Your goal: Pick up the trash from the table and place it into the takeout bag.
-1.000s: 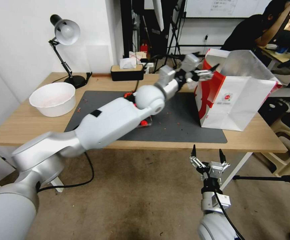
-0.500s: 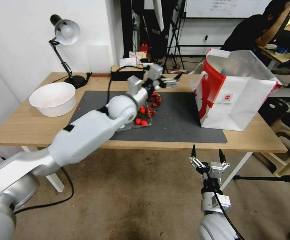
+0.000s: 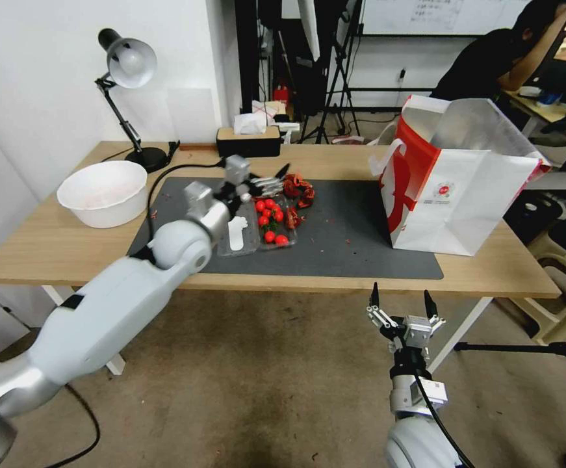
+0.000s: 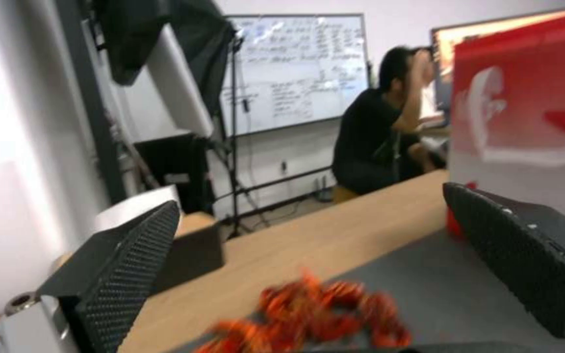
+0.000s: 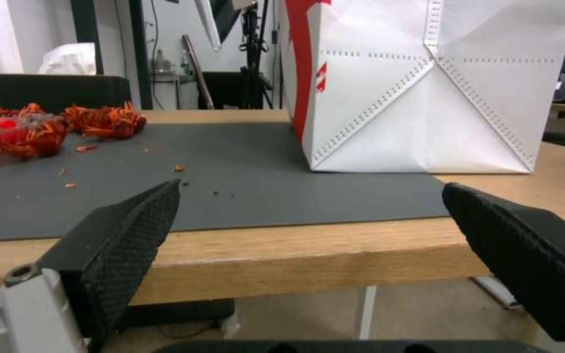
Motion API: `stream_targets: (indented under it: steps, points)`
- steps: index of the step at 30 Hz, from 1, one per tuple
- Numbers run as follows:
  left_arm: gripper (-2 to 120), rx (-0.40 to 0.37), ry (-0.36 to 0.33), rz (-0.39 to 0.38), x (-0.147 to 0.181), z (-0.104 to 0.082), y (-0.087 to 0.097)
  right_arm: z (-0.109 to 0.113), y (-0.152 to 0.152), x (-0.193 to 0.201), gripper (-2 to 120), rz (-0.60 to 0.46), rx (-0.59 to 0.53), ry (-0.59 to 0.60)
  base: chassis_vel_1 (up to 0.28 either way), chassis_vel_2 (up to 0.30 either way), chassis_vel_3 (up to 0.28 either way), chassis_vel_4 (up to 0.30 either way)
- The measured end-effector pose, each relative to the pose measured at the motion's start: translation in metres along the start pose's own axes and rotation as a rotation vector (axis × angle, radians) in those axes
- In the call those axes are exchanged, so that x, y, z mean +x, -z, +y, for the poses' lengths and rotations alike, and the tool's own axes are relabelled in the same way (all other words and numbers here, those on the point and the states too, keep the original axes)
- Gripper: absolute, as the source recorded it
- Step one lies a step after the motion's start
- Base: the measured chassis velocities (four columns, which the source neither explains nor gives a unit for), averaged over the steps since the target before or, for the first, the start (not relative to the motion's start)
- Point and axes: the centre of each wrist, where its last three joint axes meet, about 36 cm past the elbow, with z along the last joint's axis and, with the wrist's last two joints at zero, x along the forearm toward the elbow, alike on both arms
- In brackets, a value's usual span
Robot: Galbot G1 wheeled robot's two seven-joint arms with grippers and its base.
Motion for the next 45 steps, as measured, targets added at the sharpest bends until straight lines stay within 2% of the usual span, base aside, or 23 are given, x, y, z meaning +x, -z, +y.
stream_targets:
  steps: [6, 12, 19, 37, 45]
  points:
    - [100, -0.011, 0.061, 0.027, 0.045, 0.019, -0.010, 0.000, 0.000, 0.002, 100, 0.001, 0.004, 0.003, 0.000, 0.000, 0.000, 0.000]
    - [100, -0.011, 0.115, 0.016, 0.080, 0.028, -0.017, 0.001, -0.001, 0.004, 100, 0.003, 0.007, 0.005, 0.000, 0.000, 0.000, 0.000]
    - [100, 0.010, 0.167, 0.036, 0.128, 0.015, -0.033, 0.000, -0.001, 0.005, 100, 0.001, 0.012, 0.007, 0.000, 0.000, 0.000, 0.000]
    - [100, 0.009, 0.268, 0.054, 0.176, -0.010, -0.058, -0.002, -0.002, 0.008, 100, -0.004, 0.013, 0.005, 0.000, 0.000, 0.000, 0.000]
    - [100, 0.004, 0.332, 0.094, 0.221, -0.027, -0.082, 0.000, 0.000, 0.004, 100, -0.013, 0.011, 0.009, 0.000, 0.000, 0.000, 0.000]
